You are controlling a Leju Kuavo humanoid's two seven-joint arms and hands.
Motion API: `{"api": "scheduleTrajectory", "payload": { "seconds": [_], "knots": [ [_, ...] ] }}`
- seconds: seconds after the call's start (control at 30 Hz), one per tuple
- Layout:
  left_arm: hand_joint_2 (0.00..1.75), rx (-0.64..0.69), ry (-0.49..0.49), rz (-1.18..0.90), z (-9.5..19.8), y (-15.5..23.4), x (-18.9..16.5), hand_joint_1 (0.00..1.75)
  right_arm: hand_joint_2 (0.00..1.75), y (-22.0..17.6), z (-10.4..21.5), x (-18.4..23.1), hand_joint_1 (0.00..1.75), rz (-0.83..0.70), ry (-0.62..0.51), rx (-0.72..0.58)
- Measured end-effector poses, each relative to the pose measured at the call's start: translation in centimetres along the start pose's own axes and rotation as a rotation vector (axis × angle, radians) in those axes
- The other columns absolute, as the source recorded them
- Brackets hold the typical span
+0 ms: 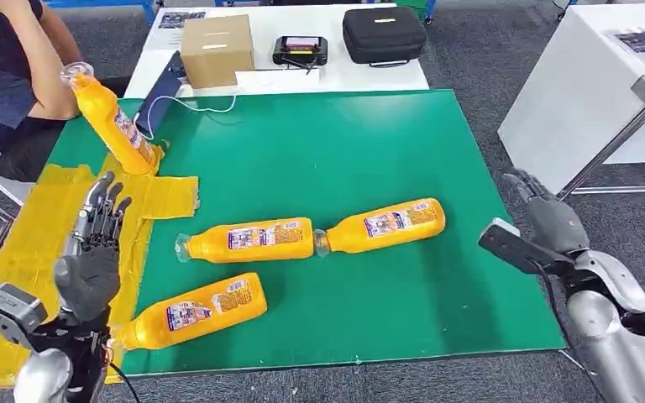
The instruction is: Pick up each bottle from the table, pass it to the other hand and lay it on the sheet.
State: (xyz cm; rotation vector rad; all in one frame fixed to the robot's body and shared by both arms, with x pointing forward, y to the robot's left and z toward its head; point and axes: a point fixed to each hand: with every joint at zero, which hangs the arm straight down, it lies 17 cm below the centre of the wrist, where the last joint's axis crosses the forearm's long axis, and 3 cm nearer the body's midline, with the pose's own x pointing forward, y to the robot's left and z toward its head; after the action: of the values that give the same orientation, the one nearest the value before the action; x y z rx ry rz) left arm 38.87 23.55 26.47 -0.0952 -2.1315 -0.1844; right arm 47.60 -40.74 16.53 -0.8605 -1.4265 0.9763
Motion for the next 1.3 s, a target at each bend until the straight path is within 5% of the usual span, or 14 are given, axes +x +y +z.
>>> {"api": "scheduleTrajectory", "payload": {
  "seconds": [0.27,0.57,1.3],
  "knots": [
    [0.00,-0.044,-0.001,0.019,-0.8,-1.1,-0.3,0.00,1.75,0.2,-2.6,-1.2,0.00,0.065,0.022,0.052],
    [0.00,-0.085,-0.017,0.042,-2.9,-1.9,-0.2,0.00,1.75,4.5,-7.2,2.1,0.00,0.086,-0.057,0.200],
    [0.00,-0.164,-0.031,0.078,-6.5,-3.9,-0.4,0.00,1.75,15.6,-9.1,9.1,0.00,0.055,-0.119,0.506]
  ]
}}
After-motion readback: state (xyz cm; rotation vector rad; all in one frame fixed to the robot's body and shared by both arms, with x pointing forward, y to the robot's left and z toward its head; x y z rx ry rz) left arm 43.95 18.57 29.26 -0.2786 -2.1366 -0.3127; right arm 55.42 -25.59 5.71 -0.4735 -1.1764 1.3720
